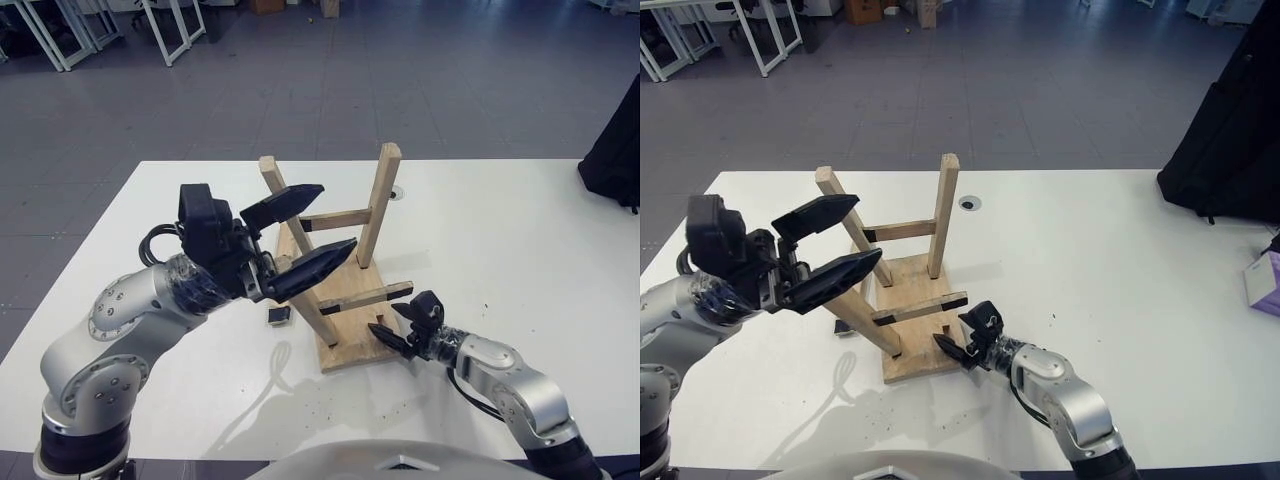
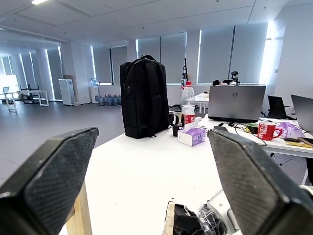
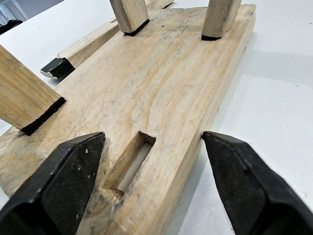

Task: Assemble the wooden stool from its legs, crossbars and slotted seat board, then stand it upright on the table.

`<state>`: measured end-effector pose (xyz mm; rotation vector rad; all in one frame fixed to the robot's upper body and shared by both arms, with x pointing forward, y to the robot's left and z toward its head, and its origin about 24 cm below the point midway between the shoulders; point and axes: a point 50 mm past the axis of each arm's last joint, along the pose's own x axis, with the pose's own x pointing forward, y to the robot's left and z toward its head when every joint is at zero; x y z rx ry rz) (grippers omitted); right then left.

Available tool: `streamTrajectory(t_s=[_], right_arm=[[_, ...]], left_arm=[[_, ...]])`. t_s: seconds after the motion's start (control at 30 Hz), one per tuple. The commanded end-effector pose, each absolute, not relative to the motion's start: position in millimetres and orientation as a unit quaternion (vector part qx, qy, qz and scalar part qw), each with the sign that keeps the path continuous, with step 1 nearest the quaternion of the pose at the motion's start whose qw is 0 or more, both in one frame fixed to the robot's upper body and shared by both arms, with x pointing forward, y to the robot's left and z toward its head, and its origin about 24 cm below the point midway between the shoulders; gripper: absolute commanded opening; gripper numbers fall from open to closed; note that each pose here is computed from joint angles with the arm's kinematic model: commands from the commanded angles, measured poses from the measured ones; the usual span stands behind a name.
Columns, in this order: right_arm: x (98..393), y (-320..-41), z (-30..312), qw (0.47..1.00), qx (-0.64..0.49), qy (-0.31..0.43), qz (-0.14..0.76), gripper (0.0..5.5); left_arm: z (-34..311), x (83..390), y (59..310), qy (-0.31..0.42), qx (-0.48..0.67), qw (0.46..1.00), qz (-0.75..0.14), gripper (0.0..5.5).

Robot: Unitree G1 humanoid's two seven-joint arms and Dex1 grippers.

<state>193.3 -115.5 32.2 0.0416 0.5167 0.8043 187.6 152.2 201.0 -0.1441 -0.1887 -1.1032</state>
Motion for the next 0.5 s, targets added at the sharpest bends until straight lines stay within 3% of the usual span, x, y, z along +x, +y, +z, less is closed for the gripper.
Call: streamTrajectory(t_s=[0.03, 0.13, 0.33, 0.5], right_arm=[[188.8, -118.8, 16.2, 0.881, 0.006, 0.299, 0.368, 3.68], [187.8, -116.9, 15.5, 0.879, 0.008, 0.299, 0.370, 3.68], [187.9, -115.8, 15.6, 0.880, 0.009, 0.297, 0.371, 3.68], [186.3, -114.3, 15.0, 0.878, 0.010, 0.299, 0.374, 3.68]], left_arm=[[134.3, 191.0, 158.9, 0.104, -0.058, 0.868, -0.481, 4.14], [143.7, 190.0, 156.8, 0.076, -0.077, 0.864, -0.492, 4.14], [204.0, 189.2, 155.5, -0.060, -0.168, 0.823, -0.540, 4.14], [218.1, 193.7, 154.9, -0.081, -0.166, 0.826, -0.533, 4.14]])
